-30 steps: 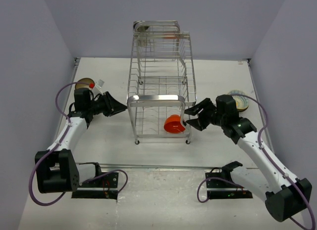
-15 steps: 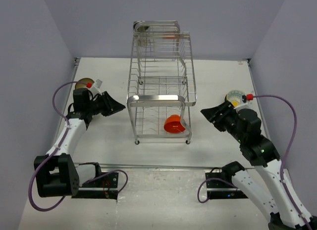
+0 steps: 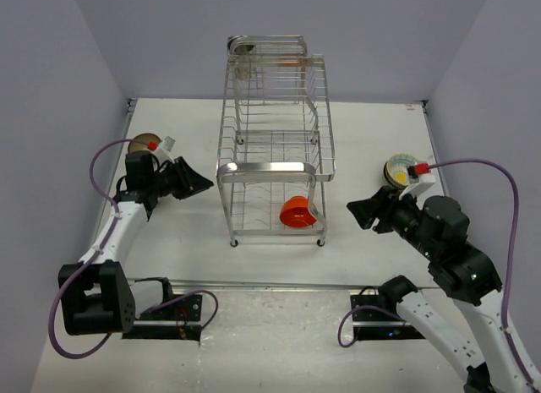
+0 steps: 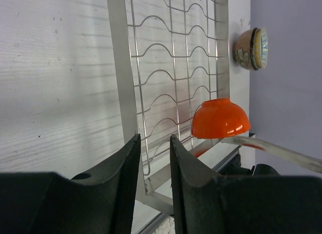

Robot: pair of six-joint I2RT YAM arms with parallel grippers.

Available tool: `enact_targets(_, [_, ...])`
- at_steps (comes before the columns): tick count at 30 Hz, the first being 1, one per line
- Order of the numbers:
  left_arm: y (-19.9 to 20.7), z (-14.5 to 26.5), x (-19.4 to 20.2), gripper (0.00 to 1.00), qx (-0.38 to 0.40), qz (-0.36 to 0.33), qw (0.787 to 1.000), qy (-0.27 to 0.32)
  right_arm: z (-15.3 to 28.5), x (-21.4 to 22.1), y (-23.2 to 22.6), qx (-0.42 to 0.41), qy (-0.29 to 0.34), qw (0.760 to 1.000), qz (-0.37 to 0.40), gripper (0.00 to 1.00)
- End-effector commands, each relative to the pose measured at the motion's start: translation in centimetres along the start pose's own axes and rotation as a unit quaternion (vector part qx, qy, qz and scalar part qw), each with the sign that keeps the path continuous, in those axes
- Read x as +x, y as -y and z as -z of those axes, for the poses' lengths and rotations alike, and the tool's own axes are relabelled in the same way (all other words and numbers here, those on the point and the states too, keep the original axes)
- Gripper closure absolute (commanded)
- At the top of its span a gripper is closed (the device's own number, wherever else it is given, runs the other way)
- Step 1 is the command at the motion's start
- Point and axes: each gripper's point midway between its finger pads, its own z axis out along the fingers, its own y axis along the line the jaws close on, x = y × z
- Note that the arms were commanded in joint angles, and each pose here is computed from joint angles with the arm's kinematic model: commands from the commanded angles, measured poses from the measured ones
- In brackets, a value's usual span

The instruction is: Unload the bowls from the dish rack

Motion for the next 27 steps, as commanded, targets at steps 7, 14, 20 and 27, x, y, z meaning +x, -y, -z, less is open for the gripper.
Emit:
enact_targets(7, [0.4, 0.8, -1.1, 0.69, -0.022, -0.050, 0.998, 0.024, 0.0, 4.4, -2.5, -0.093, -0.126, 0.984, 0.090, 0.43])
enact_targets(14, [0.5, 0.9, -1.3, 0.69, -0.023, -0.054, 0.998, 0.023, 0.6, 7.3, -4.7, -0.156, -0.185, 0.961, 0.137, 0.43])
enact_targets(20, [0.5, 1.0, -1.2, 0.69, -0.022, -0.058, 0.998, 0.022, 0.2, 10.6, -6.4, -0.173, -0.233, 0.941, 0.172, 0.43])
enact_targets(27, [0.3, 0.9, -1.1, 0.69, -0.024, -0.059, 0.998, 0.018, -0.5, 13.0, -6.7, -0.140, -0.218, 0.944, 0.202, 0.44])
